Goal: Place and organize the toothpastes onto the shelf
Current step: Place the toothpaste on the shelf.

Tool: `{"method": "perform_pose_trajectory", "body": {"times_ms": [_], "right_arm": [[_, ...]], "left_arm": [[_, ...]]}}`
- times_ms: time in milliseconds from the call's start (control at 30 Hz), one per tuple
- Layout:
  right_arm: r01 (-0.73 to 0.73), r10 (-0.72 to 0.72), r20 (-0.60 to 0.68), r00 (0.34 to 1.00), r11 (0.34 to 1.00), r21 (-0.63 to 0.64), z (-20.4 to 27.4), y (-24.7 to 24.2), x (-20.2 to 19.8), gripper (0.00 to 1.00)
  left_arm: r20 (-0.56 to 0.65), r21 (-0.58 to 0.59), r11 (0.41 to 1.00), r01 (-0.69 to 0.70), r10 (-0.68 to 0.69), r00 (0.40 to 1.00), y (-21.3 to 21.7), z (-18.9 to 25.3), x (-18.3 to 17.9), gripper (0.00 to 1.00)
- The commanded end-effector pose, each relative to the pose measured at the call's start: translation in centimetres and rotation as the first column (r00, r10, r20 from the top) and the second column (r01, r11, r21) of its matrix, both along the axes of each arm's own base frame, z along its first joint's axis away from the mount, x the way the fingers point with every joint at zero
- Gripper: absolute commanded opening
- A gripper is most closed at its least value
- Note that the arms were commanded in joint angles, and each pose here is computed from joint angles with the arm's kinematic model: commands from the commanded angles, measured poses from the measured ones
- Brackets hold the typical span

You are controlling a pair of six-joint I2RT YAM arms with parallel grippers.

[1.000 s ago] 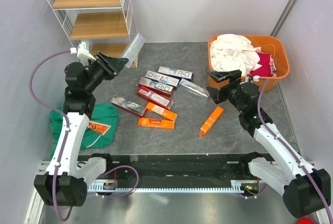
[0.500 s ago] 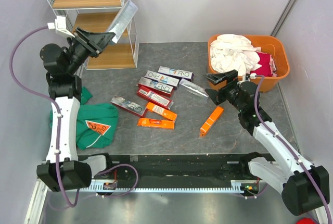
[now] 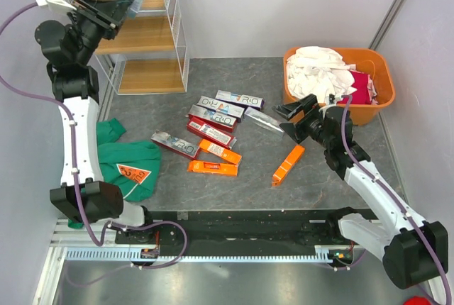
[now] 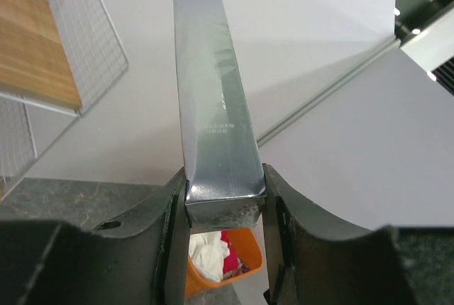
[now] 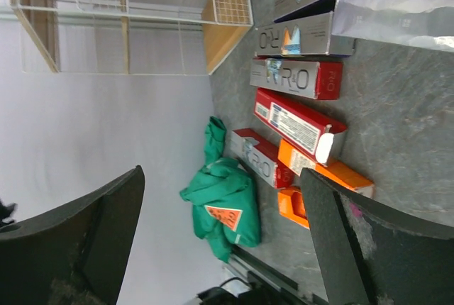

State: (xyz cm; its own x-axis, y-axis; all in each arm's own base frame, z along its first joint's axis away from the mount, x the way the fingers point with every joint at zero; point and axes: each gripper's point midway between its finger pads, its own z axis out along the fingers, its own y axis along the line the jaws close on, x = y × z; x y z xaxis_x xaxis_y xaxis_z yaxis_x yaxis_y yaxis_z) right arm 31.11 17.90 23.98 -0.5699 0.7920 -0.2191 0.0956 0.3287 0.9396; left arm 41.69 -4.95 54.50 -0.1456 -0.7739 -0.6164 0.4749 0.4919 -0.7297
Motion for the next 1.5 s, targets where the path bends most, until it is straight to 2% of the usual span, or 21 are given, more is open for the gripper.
{"method": "perform_pose_trajectory", "body": {"times_ms": [0, 33, 233, 367, 733, 933, 1033, 1267, 1433, 1467], "right_arm": [[-0.048, 0.055, 0.05, 0.997, 0.991, -0.122, 0.2, -0.5, -1.1, 0.98], [-0.051, 0.059, 0.051, 0.997, 0.989, -0.138, 0.0, -0.6, -1.3, 0.98], [-0.073, 0.084, 0.038, 0.996, 0.973, -0.22, -1.5, -1.3, -2.7, 0.98], [-0.097, 0.102, 0.009, 0.995, 0.963, -0.253, -2.6, -1.4, -3.4, 0.98], [-0.154, 0.147, -0.045, 0.988, 0.939, -0.307, -4.9, -1.7, -4.8, 0.98], [-0.171, 0.156, -0.073, 0.985, 0.936, -0.307, -5.8, -1.5, -4.9, 0.98], [-0.179, 0.162, -0.078, 0.984, 0.934, -0.31, -5.9, -1.4, -4.8, 0.98], [-0.193, 0.169, -0.102, 0.98, 0.93, -0.312, -6.7, -1.4, -4.8, 0.98], [-0.199, 0.17, -0.115, 0.979, 0.929, -0.313, -7.1, -1.3, -4.7, 0.98], [-0.2, 0.171, -0.116, 0.978, 0.928, -0.315, -7.1, -1.3, -4.7, 0.98]], "left_arm": [[0.041, -0.086, 0.99, -0.112, 0.116, 0.992, 3.2, 4.0, 0.9, 0.02], [0.006, -0.111, 0.986, -0.121, 0.122, 0.992, 3.8, 3.3, 2.0, 0.02], [-0.023, -0.16, 0.972, -0.174, 0.173, 0.985, 7.0, 4.1, 4.6, 0.02], [-0.093, -0.175, 0.965, -0.193, 0.179, 0.979, 8.7, 2.1, 8.0, 0.02], [-0.126, -0.176, 0.939, -0.296, 0.277, 0.953, 11.8, 0.9, 11.5, 0.03], [-0.163, -0.191, 0.937, -0.294, 0.265, 0.95, 12.5, -1.0, 14.1, 0.04], [-0.172, -0.195, 0.936, -0.292, 0.26, 0.95, 12.7, -1.6, 14.9, 0.06], [-0.196, -0.183, 0.924, -0.337, 0.302, 0.933, 13.8, -3.5, 16.6, 0.2], [-0.191, -0.16, 0.92, -0.358, 0.327, 0.926, 14.2, -4.0, 17.1, 0.26], [-0.189, -0.155, 0.922, -0.354, 0.324, 0.927, 14.1, -4.0, 17.2, 0.32]]}}
